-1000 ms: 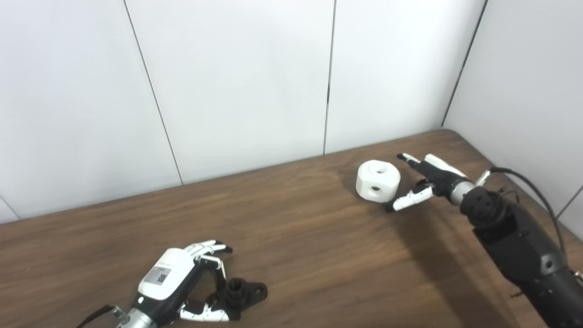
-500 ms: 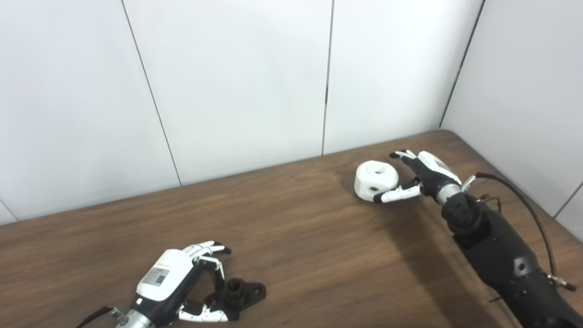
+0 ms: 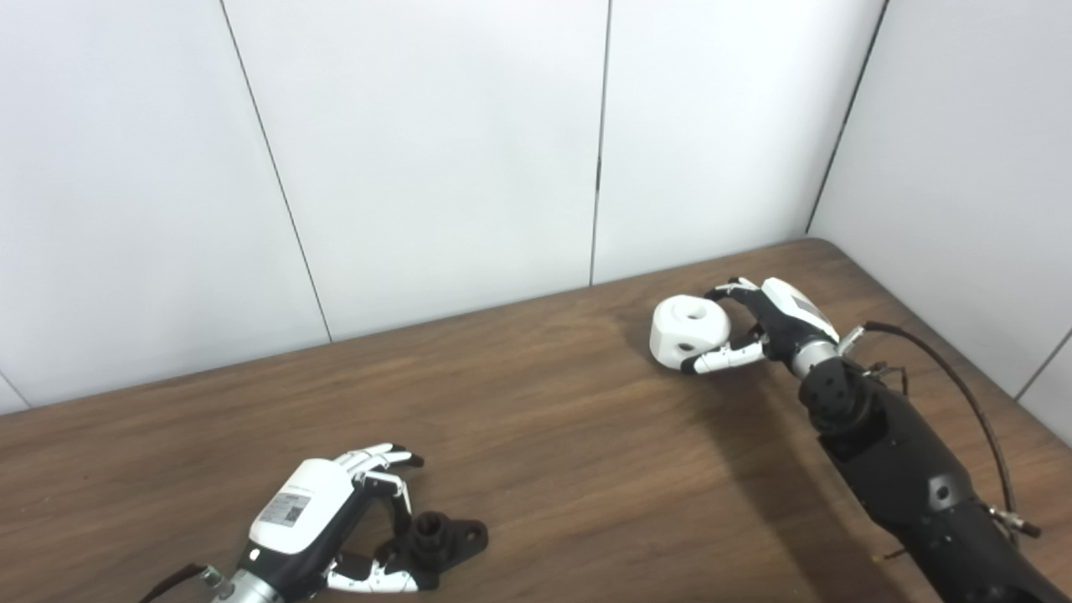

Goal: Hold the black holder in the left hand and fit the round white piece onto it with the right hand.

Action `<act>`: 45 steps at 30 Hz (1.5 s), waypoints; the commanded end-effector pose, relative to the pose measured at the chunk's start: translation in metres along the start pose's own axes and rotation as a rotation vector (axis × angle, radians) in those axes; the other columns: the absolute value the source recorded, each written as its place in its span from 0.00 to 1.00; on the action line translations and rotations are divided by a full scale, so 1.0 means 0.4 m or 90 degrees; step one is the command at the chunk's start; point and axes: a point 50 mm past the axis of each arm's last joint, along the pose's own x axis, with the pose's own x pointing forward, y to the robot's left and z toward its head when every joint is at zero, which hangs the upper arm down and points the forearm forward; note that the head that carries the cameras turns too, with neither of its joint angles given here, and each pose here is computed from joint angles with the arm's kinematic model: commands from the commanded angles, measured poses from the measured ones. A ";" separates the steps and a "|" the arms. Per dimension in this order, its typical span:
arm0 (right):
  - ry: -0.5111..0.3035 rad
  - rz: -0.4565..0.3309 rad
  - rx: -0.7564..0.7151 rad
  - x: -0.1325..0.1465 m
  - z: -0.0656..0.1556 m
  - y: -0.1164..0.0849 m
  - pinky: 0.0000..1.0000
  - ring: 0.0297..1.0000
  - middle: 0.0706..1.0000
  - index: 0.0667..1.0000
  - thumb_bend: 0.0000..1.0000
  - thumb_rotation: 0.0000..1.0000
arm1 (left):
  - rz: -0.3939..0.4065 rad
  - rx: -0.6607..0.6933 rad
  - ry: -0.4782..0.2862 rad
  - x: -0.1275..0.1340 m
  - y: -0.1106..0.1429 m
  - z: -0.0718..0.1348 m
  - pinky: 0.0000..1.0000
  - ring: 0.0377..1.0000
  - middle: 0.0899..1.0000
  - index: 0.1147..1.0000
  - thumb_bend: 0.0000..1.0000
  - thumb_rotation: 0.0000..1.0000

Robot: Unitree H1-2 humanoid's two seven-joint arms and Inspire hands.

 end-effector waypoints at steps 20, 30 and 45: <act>-0.051 -0.077 0.040 0.021 0.075 0.125 0.69 0.78 0.76 0.45 0.54 0.14 | -0.145 0.025 0.086 -0.096 -0.091 -0.052 0.81 0.87 0.81 0.42 0.52 0.05; -0.077 -0.137 0.064 0.007 0.110 0.192 0.63 0.73 0.71 0.45 0.52 0.13 | -0.146 0.028 0.087 -0.091 -0.093 -0.038 0.82 0.87 0.81 0.42 0.52 0.05; -0.224 -0.102 0.047 -0.060 0.242 0.170 0.63 0.73 0.71 0.44 0.52 0.14 | -0.134 0.024 0.089 -0.066 -0.095 -0.045 0.83 0.87 0.82 0.42 0.52 0.05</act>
